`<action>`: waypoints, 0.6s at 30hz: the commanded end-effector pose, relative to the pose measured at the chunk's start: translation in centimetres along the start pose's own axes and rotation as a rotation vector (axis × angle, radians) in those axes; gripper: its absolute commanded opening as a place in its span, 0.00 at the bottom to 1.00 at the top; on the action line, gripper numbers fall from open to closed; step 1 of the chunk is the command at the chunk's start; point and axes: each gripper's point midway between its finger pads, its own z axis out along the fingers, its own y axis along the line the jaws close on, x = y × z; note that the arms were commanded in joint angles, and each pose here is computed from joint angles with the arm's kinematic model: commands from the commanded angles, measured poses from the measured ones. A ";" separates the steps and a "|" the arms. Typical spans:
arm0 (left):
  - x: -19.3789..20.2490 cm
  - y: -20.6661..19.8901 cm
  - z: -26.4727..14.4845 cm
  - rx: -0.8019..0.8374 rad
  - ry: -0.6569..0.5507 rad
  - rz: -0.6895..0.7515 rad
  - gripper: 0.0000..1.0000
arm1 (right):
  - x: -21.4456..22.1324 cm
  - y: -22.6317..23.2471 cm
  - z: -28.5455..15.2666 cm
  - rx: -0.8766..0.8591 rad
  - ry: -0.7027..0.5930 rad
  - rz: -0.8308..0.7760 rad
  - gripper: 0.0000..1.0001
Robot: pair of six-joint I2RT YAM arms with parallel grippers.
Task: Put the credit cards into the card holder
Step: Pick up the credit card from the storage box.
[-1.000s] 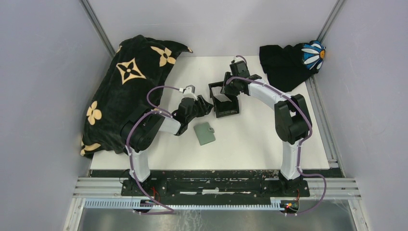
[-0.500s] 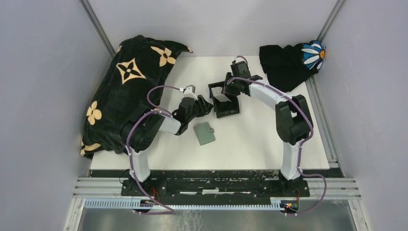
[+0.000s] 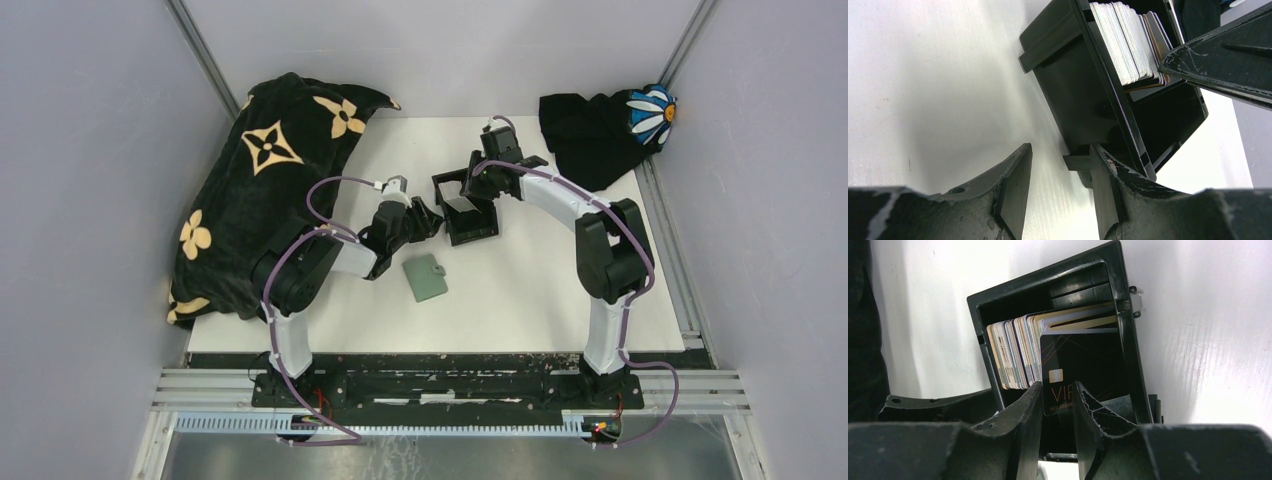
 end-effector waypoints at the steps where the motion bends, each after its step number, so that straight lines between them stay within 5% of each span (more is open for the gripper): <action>1: -1.4 -1.4 0.8 0.046 -0.041 0.036 0.53 | -1.5 2.5 -2.3 -0.082 -0.046 0.000 0.33; 18: -1.4 -1.4 0.9 0.045 -0.038 0.040 0.53 | -2.0 3.0 -3.2 -0.101 -0.064 -0.003 0.31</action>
